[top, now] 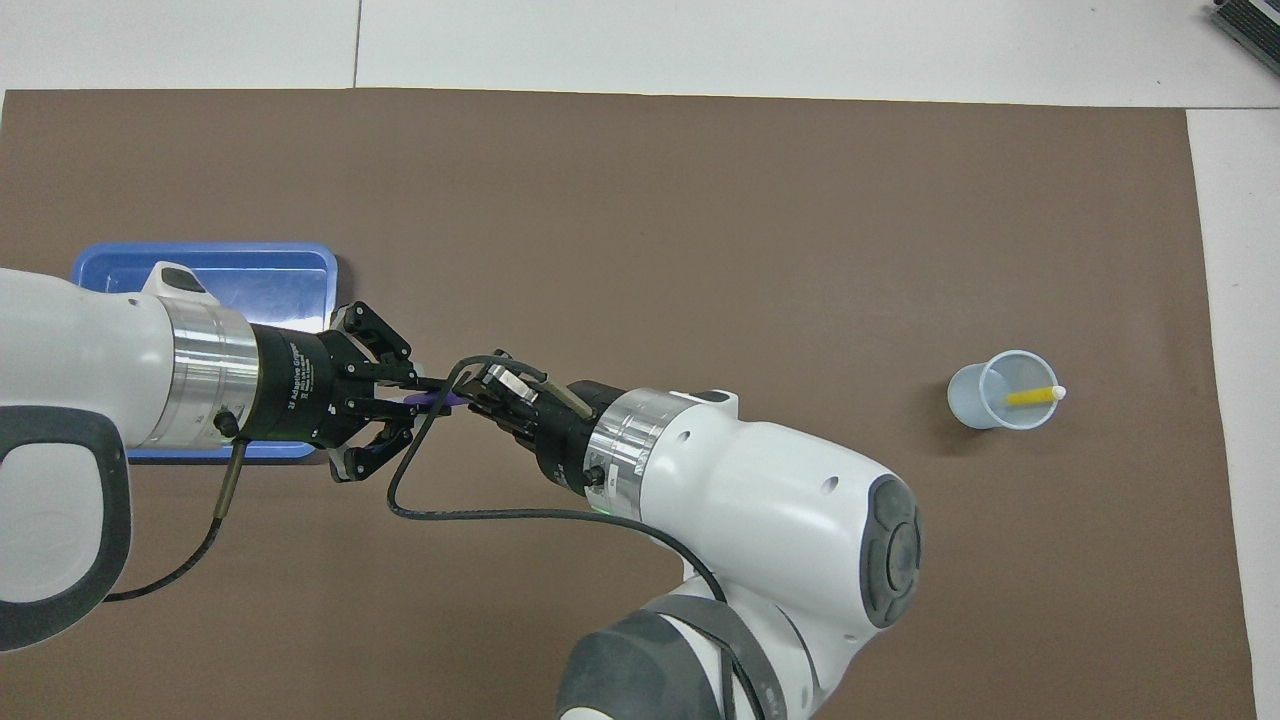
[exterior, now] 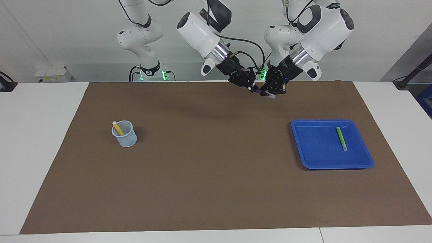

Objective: Transfer and insert pens with both arms
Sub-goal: 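Grasp the purple pen with the right gripper and open the left gripper, then carry the pen to the cup while the left gripper returns to tray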

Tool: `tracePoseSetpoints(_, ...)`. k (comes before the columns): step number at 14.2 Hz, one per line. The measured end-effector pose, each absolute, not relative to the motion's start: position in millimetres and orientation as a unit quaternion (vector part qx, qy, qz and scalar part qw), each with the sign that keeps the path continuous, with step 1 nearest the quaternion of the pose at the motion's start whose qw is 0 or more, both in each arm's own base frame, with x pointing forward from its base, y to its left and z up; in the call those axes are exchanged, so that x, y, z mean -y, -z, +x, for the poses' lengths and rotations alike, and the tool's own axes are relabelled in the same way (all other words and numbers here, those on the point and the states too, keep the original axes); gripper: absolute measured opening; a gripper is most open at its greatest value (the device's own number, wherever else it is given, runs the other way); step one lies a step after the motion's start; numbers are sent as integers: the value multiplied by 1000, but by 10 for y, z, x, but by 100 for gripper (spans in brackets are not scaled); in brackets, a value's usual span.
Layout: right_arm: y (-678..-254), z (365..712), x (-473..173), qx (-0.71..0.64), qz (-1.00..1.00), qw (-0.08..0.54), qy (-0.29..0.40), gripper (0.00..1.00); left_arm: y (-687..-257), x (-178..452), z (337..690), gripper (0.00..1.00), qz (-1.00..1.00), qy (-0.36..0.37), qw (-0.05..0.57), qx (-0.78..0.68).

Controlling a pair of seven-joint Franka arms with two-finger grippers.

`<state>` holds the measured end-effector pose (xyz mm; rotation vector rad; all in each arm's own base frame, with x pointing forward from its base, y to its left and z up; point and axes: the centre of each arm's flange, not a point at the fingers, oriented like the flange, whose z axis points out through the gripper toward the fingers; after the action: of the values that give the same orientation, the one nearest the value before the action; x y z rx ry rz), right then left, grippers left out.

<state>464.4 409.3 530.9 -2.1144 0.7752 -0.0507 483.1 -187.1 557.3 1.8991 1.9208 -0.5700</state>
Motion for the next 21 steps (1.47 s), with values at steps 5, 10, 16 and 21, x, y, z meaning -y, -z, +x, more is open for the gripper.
tracePoseSetpoints(5,-5308,4652,-4084,-312,-847,430,21,19,-5578,1861,4833,29,675,202,190,-683)
tracePoseSetpoints(10,-5230,4691,-4022,-270,-870,413,15,19,-5595,1843,4831,83,694,196,198,-664)
tracePoseSetpoints(16,-5028,4943,-3488,-120,-946,301,15,19,-5529,1341,4923,100,786,162,224,-552)
tracePoseSetpoints(21,-4924,4986,-3048,47,-985,166,21,19,-5402,690,4911,100,866,120,211,-438)
